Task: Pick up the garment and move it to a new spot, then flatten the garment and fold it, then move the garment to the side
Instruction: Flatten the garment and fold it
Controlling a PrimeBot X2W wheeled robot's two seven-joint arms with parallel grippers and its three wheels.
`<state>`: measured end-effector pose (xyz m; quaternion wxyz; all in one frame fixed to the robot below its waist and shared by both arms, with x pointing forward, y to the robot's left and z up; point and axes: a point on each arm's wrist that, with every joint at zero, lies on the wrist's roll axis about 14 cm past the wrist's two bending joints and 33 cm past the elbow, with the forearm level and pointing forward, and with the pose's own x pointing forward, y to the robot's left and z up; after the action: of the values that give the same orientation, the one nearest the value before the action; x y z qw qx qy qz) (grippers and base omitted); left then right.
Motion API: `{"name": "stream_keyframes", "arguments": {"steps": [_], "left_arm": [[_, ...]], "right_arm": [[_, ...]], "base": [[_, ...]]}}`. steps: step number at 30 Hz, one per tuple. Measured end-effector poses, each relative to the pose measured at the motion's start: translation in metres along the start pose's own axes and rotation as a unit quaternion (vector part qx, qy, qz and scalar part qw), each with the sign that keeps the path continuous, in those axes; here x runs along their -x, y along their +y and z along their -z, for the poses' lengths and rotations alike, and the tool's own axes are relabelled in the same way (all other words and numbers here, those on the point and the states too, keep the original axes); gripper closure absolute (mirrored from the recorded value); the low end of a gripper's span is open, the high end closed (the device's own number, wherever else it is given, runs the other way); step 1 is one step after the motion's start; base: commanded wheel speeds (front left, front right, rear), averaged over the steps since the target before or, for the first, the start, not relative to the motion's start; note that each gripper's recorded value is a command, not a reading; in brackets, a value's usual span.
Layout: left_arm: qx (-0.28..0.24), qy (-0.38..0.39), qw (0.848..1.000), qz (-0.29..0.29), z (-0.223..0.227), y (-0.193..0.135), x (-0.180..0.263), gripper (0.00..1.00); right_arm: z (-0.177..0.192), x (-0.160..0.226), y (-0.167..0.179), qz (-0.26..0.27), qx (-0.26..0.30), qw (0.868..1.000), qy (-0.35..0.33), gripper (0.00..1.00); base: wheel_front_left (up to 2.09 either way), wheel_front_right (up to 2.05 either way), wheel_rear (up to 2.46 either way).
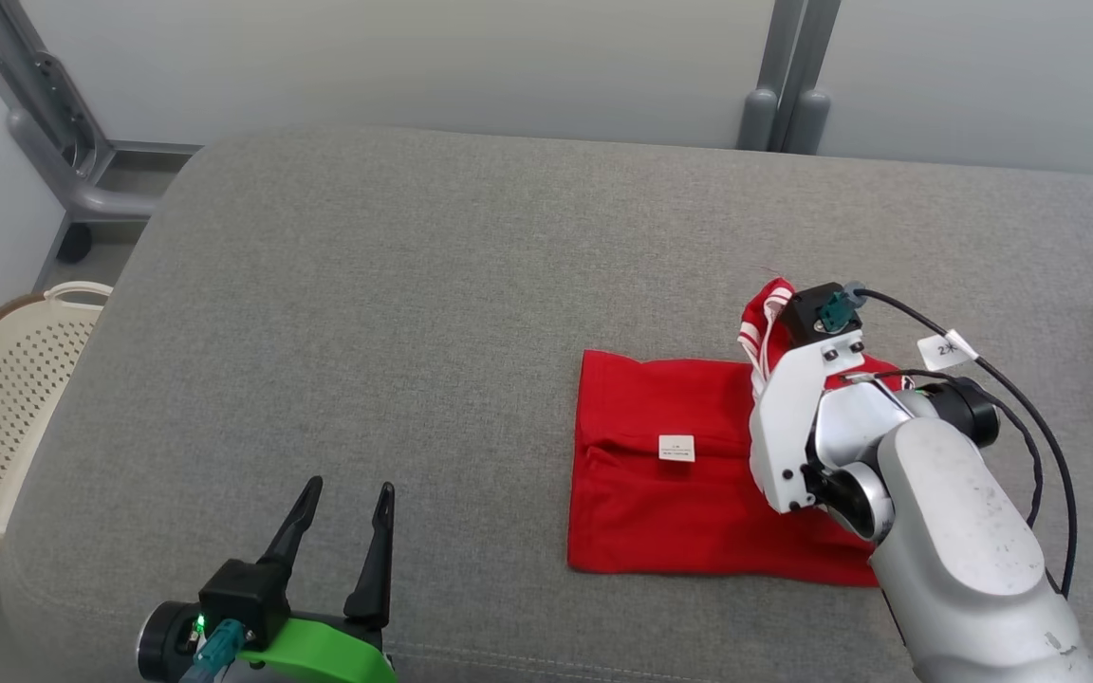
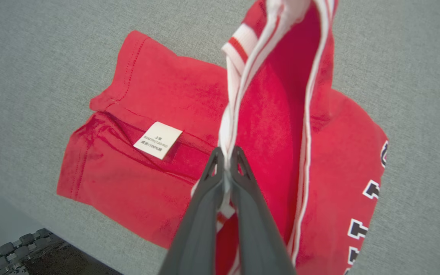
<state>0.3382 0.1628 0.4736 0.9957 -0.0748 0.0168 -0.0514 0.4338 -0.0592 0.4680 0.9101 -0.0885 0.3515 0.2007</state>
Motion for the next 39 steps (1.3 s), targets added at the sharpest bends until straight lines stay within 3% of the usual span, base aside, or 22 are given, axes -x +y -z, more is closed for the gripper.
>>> {"name": "stream_keyframes", "arguments": {"steps": [13, 32, 33, 34, 39], "left_arm": [[-0.001, 0.004, 1.0, -0.019, 0.002, 0.009, 0.004, 0.0], [0.001, 0.007, 1.0, -0.027, 0.004, 0.013, 0.007, 0.0], [0.002, 0.008, 1.0, -0.027, 0.005, 0.013, 0.007, 0.0], [0.002, 0.009, 1.0, -0.027, 0.006, 0.013, 0.007, 0.0], [0.003, 0.01, 1.0, -0.027, 0.007, 0.013, 0.007, 0.0]], "right_arm": [[-0.002, -0.031, 0.063, -0.1, 0.027, 0.994, 0.015, 1.0], [-0.001, -0.05, 0.096, -0.151, 0.034, 0.988, 0.026, 1.0], [0.0, -0.05, 0.097, -0.154, 0.033, 0.987, 0.025, 0.62], [0.0, -0.051, 0.098, -0.157, 0.03, 0.987, 0.025, 0.0], [-0.016, -0.049, 0.103, -0.171, 0.008, 0.985, -0.009, 0.0]], "base": [[0.0, 0.0, 0.0], [0.0, 0.0, 0.0], [0.0, 0.0, 0.0], [0.0, 0.0, 0.0], [0.0, 0.0, 0.0]]}}
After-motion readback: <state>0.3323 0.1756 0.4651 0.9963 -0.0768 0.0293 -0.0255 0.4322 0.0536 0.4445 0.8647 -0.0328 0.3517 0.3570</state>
